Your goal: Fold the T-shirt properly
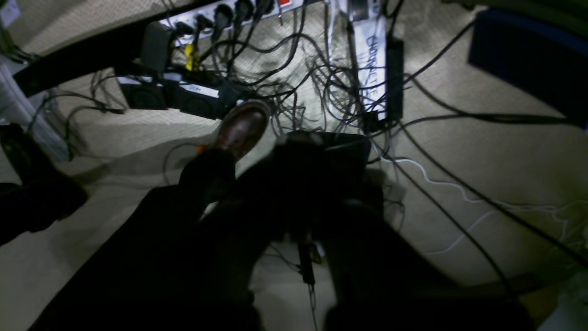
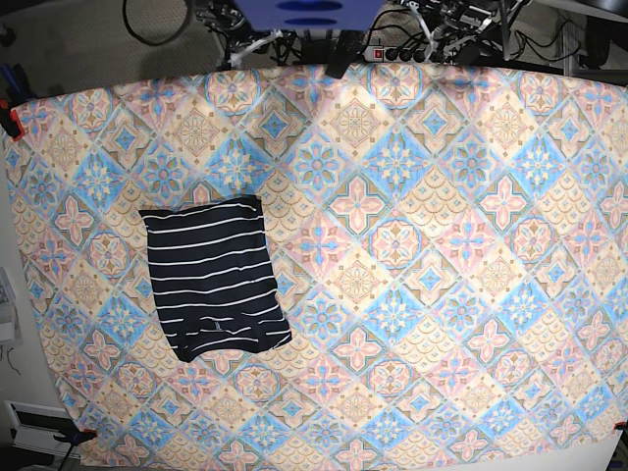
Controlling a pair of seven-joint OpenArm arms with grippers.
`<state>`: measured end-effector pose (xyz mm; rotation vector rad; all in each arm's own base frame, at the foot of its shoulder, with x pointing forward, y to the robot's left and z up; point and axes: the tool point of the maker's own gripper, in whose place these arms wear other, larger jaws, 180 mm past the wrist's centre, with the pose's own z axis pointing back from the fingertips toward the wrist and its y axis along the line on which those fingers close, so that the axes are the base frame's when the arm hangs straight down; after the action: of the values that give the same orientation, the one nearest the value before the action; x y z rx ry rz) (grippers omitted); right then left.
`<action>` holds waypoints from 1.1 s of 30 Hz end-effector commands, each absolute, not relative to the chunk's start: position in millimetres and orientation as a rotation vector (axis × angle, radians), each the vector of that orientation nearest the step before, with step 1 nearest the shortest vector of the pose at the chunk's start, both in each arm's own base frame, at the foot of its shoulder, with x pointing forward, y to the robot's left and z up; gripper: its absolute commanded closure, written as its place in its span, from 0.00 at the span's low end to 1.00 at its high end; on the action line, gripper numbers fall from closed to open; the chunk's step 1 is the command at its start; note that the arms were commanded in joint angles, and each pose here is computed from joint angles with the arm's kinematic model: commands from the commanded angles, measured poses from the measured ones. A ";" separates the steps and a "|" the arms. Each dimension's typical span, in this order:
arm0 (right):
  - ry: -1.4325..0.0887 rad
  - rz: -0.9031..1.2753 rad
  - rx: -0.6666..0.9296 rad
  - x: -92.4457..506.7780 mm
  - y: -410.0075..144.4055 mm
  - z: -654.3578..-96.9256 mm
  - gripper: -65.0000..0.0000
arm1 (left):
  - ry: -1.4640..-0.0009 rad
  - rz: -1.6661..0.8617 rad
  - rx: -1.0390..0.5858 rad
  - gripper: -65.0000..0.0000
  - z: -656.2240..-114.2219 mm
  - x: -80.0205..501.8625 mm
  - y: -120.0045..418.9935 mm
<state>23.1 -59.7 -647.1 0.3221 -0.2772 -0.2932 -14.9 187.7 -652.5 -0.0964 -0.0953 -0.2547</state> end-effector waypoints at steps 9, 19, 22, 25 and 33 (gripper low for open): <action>-0.281 -0.303 0.335 22.9 -55.9 -646.0 1.00 | -0.108 -0.257 -0.088 1.00 -651.7 -8.6 193.7; -0.275 -0.298 0.336 21.8 -55.3 -646.2 1.00 | -0.051 -0.248 -0.079 1.00 -652.2 -23.3 197.6; -0.274 -0.296 0.337 21.7 -55.1 -646.2 1.00 | -0.020 -0.244 -0.076 1.00 -652.3 -30.9 198.9; -0.274 -0.294 0.337 21.6 -54.9 -646.2 1.00 | -0.010 -0.244 -0.078 1.00 -651.9 -37.7 198.9; -0.280 -0.301 0.335 22.6 -55.7 -646.1 1.00 | -0.013 -0.250 -0.107 1.00 -653.9 -37.7 179.6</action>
<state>21.3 -57.9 -647.2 0.3271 -0.2690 -0.2928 -34.0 181.0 -654.1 -0.1003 -0.0210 -0.2463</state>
